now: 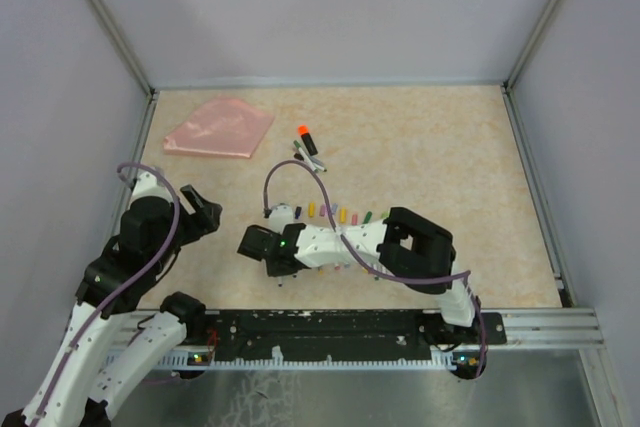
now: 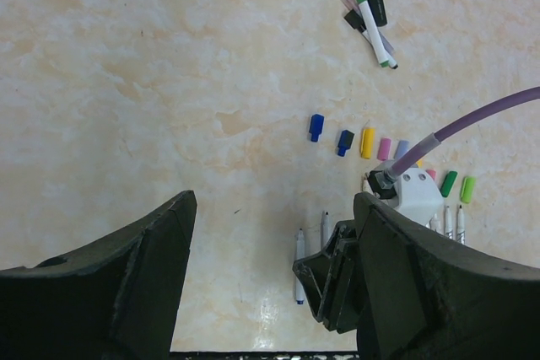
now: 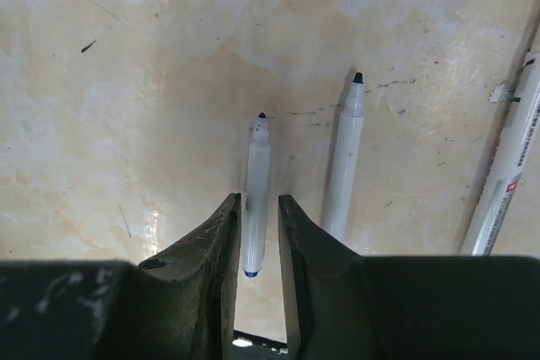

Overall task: Open the pen caps
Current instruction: Place the pen at the center of the board.

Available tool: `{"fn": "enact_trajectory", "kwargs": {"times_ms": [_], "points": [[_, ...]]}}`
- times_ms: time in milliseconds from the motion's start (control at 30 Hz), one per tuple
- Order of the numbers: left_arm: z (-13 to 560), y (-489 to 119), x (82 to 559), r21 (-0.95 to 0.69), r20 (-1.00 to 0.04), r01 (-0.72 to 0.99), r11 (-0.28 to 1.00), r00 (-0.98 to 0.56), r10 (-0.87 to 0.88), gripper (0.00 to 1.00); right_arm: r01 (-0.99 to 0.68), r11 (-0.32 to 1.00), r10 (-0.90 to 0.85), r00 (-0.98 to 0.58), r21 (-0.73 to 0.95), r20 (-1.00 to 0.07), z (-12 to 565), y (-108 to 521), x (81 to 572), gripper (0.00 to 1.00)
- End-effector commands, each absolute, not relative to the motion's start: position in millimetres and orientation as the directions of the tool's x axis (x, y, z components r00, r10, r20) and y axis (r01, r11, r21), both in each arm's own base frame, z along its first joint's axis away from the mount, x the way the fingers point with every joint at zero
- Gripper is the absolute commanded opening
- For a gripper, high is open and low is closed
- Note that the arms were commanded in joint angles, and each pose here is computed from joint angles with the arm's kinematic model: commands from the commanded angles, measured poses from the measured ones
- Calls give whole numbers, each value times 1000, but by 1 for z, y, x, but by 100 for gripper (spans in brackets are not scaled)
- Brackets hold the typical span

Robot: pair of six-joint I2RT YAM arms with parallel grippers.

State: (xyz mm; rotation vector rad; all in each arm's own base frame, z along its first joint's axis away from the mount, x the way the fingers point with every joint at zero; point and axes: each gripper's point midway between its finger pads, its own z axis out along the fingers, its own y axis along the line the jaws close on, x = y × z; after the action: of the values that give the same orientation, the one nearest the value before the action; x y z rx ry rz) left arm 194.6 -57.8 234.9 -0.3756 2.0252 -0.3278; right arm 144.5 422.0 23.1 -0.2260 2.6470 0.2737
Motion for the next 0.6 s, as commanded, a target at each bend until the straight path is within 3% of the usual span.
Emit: {"fn": "enact_trajectory", "kwargs": {"times_ms": [0,233,400,567], "points": [[234,-61,191,-404,-793,-109,908,-454,-407,81,-247,937,-73,-831,247,-552,68,436,153,24],[238,-68,197,-416,-796,-83,906,-448,-407,81,-346,892,-99,-777,291,-621,103,440,157,30],[239,-75,202,-415,-802,-47,909,-453,-390,82,-422,851,-96,-709,311,-699,133,436,166,42],[244,-82,211,-428,-811,-16,903,-433,-392,83,-538,752,-50,-625,382,-779,177,419,187,49]]}}
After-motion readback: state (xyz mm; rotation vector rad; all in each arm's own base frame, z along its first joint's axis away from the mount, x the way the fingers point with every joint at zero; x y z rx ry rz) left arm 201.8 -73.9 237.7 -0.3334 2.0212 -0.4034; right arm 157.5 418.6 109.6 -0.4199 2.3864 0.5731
